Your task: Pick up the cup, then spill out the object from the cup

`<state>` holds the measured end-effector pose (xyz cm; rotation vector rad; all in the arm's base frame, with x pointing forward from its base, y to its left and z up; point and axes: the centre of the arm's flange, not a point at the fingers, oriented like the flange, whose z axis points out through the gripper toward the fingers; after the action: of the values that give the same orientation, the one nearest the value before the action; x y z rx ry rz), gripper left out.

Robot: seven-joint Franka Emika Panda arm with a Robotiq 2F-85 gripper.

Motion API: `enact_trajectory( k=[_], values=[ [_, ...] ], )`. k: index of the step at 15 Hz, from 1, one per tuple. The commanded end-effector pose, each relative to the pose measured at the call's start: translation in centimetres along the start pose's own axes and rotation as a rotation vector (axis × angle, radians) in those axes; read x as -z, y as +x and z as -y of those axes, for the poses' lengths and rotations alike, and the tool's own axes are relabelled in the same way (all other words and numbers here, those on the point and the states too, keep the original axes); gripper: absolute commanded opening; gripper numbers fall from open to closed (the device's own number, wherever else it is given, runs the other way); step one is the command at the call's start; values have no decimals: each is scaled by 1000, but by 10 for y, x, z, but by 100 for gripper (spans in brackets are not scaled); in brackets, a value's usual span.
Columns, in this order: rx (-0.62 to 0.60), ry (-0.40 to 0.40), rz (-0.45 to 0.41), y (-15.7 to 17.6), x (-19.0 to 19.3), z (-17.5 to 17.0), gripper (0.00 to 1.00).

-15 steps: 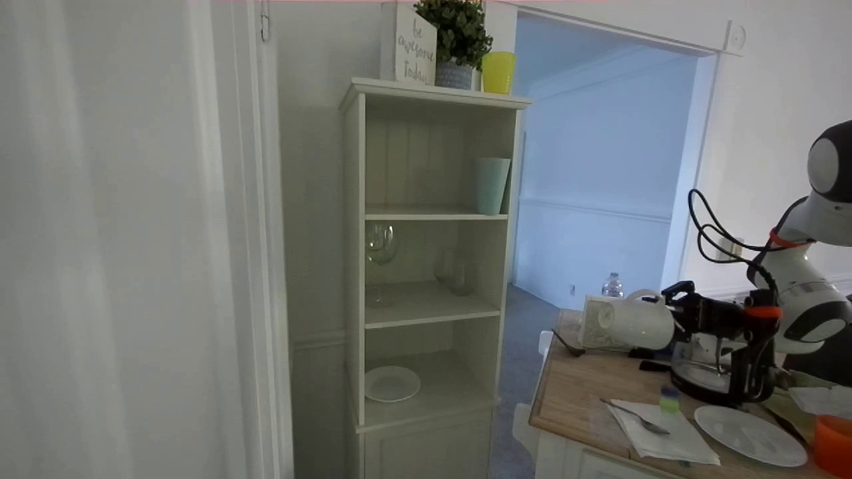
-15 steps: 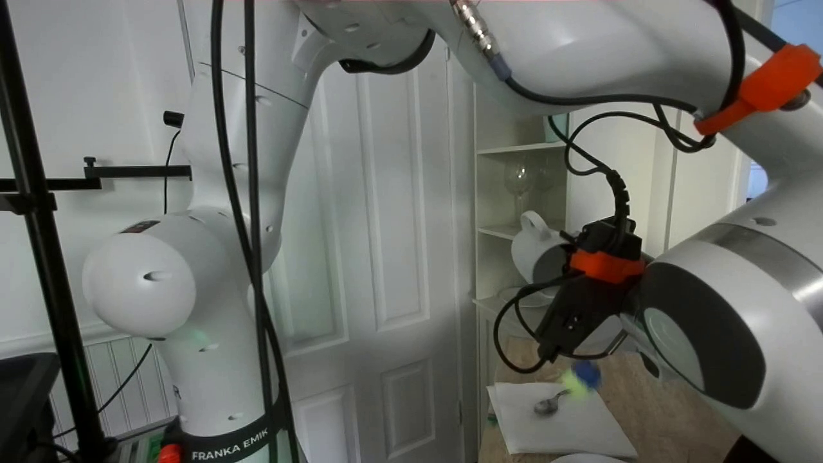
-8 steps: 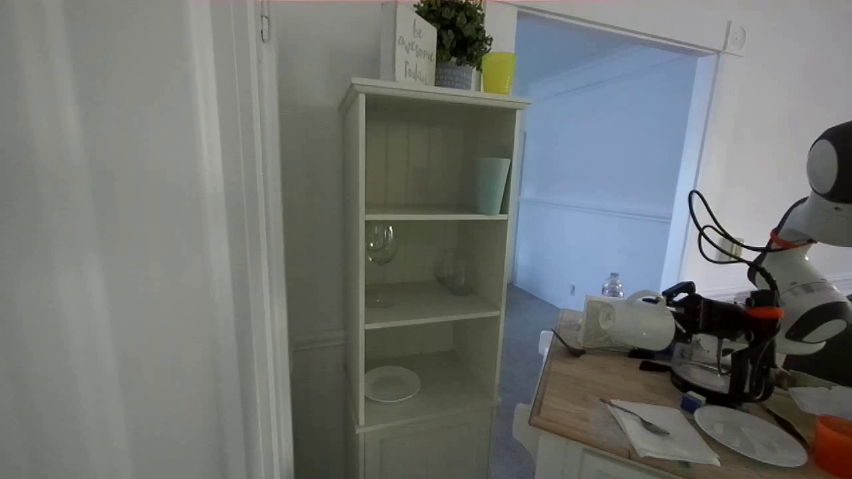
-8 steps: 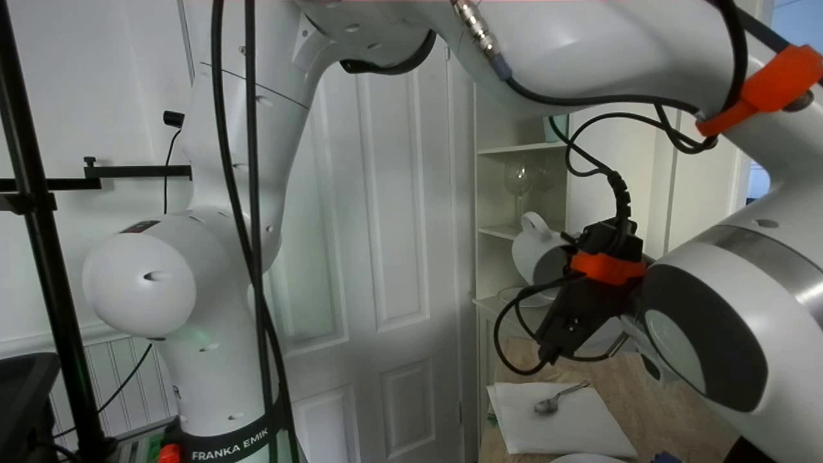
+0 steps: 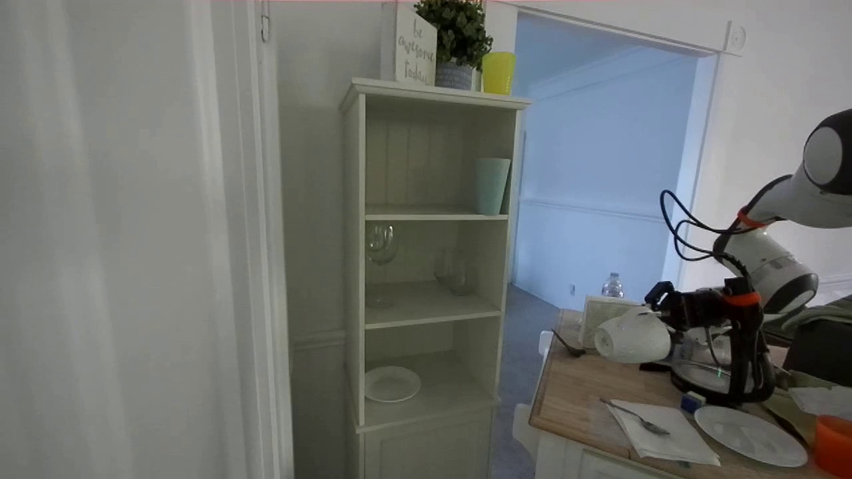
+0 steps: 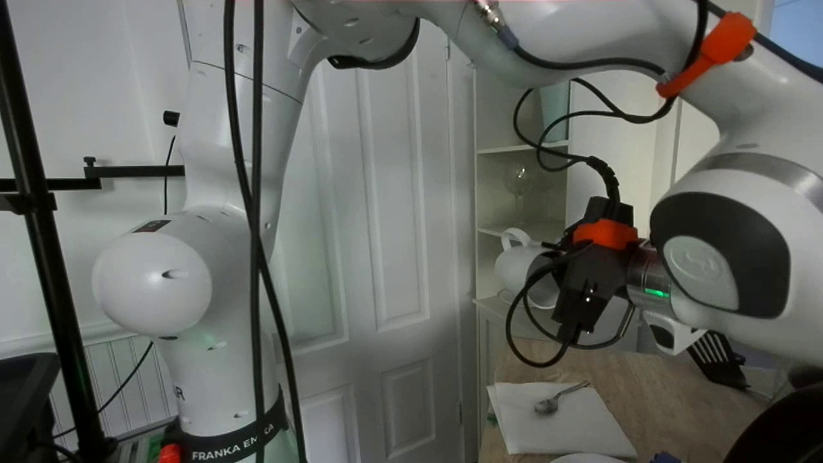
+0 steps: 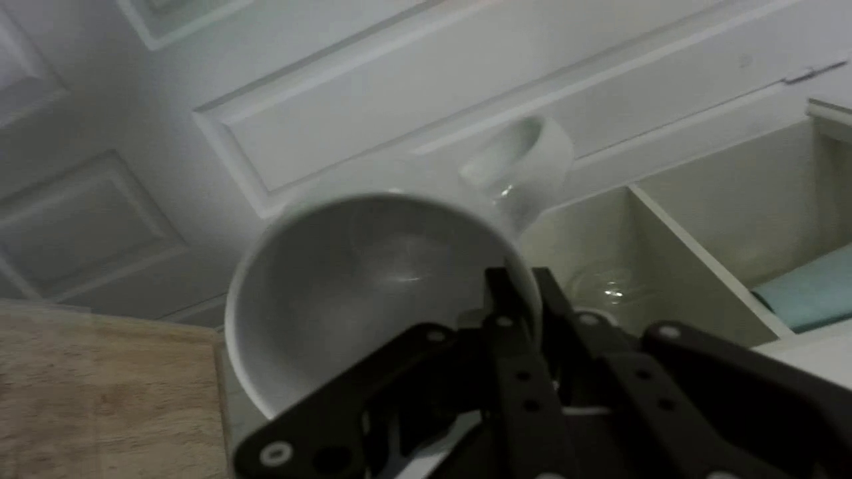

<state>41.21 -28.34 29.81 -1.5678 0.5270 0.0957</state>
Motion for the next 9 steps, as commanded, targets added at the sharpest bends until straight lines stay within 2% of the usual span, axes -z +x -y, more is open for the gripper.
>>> enact_trajectory(
  k=[1, 9],
  values=[
    [19, -207, 2, -11, -22, 46, 3],
    [229, -646, -30, -3, -66, 96, 3]
  ],
)
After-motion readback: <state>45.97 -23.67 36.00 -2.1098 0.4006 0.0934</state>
